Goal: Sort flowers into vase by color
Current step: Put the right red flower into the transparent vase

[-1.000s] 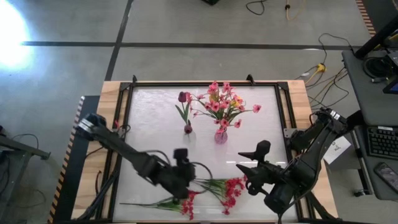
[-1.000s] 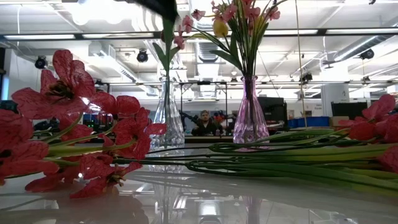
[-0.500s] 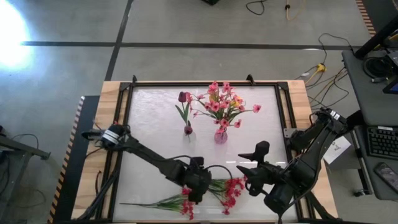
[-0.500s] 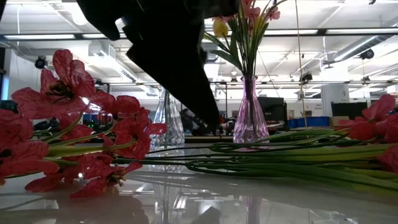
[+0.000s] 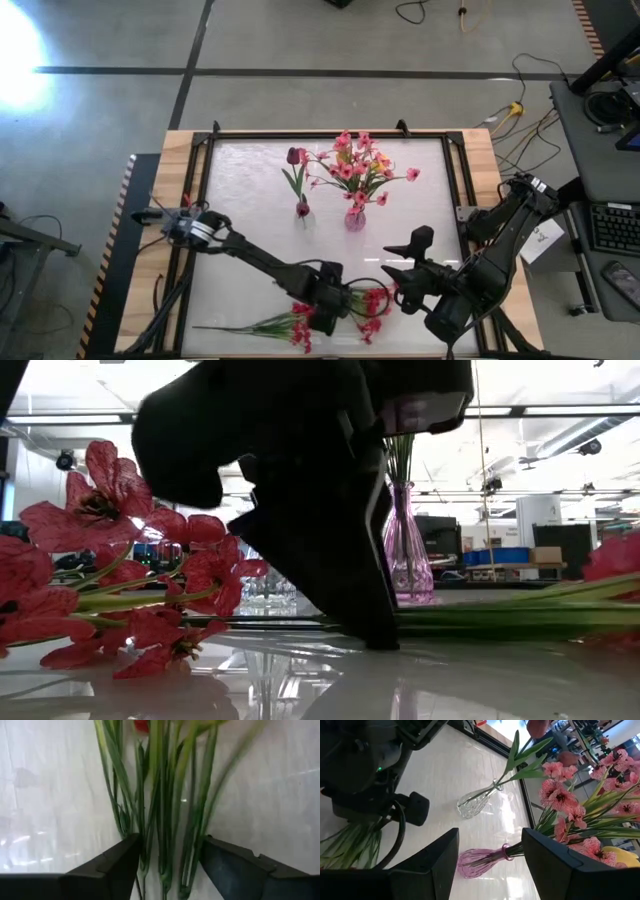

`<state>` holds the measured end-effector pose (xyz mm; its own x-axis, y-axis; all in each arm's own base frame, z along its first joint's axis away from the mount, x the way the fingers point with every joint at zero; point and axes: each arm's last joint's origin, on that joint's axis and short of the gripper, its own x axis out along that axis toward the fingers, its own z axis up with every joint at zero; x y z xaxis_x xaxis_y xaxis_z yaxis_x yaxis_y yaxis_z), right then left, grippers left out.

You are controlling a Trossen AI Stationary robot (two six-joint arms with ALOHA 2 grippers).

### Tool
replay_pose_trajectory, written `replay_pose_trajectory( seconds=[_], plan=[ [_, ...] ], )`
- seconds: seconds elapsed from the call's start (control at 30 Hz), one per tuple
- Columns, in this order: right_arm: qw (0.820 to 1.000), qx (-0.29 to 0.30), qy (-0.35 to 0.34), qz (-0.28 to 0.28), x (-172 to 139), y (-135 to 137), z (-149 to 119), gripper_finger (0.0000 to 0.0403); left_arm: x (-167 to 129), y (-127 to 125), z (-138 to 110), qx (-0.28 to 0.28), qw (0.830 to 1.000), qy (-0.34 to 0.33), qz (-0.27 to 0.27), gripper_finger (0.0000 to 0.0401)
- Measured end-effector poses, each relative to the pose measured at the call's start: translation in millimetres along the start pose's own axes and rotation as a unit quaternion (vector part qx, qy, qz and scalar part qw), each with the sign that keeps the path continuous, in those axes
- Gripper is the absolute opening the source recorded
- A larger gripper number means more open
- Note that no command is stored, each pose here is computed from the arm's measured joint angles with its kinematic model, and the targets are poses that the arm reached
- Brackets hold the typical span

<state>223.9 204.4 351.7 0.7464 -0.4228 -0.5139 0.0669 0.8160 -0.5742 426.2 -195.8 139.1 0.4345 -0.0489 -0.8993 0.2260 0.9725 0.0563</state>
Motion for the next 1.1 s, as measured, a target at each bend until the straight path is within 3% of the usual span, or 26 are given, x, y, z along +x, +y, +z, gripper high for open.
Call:
replay_pose_trajectory(
  seconds=[0.13, 0.37, 0.6, 0.77, 0.93, 1.1],
  plan=[
    [1.000, -0.002, 0.001, 0.000, 0, 0, 0, 0.0209, -4, 2, 2, 0.011, 1.000, 0.005, 0.026, 0.0182],
    [1.000, -0.006, 0.003, -0.001, -1, 0, -1, 0.0209, -11, 8, -3, 0.014, 0.994, 0.027, 0.105, 0.0015],
    [1.000, -0.005, 0.007, 0.024, -6, -2, -3, 0.0209, -64, -2, -9, 0.024, 0.978, 0.015, 0.207, 0.0003],
    [0.999, 0.001, 0.002, 0.032, -10, -6, -3, 0.0209, -128, -10, -30, -0.018, 0.963, -0.062, 0.263, 0.0001],
    [0.999, 0.009, -0.003, 0.035, -15, -12, -4, 0.0209, -196, -20, -60, -0.063, 0.943, -0.195, 0.261, 0.0000],
    [0.999, 0.020, -0.011, 0.038, -20, -19, -5, 0.0209, -252, -24, -93, -0.066, 0.913, -0.334, 0.226, 0.0000]
  ],
)
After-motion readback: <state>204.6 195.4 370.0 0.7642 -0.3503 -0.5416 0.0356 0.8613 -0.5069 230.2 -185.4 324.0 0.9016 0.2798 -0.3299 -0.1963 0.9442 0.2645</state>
